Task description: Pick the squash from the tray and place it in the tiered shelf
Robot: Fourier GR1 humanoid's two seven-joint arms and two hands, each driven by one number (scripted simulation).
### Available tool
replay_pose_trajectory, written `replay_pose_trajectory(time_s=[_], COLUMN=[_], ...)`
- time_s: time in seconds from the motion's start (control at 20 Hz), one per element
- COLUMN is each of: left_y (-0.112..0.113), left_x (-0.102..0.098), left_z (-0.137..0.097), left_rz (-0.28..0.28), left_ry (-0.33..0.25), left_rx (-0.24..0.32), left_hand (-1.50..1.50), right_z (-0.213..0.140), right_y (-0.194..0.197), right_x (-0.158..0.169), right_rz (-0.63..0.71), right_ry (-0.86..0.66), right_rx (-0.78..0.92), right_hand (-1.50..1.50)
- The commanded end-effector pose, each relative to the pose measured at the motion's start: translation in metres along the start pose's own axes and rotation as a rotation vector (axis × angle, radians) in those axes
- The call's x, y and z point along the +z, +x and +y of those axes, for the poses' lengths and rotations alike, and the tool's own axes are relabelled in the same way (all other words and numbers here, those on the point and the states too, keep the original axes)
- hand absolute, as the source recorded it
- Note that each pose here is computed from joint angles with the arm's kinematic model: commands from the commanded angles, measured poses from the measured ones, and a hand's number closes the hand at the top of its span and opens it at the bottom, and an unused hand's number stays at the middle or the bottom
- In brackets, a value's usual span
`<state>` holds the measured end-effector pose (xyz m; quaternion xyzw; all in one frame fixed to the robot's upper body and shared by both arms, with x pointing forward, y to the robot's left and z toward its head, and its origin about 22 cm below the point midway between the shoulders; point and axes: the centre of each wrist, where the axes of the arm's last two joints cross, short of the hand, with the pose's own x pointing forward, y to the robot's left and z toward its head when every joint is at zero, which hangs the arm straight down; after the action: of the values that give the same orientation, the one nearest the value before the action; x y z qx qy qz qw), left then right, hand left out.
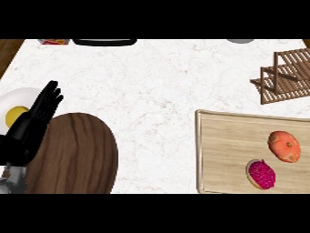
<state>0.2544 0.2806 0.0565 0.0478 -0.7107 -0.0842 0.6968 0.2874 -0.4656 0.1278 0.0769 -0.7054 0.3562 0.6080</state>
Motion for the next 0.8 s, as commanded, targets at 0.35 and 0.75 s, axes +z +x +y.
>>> replay_pose_trajectory(time_s=[0.35,0.75], left_y=[-0.004,-0.004], left_x=[0.000,0.007], left_z=[0.000,-0.007], left_rz=[0.010,0.028], left_ry=[-0.016,-0.009], left_rx=[-0.003,0.004], left_hand=[0.00,0.00], right_z=[-0.016,0.013], right_y=[0.024,0.007], right_x=[0.005,-0.027], right_rz=[-0.032,0.032], right_ry=[0.271,0.339], right_rx=[0.222,0.416], right_hand=[-1.50,-1.50])
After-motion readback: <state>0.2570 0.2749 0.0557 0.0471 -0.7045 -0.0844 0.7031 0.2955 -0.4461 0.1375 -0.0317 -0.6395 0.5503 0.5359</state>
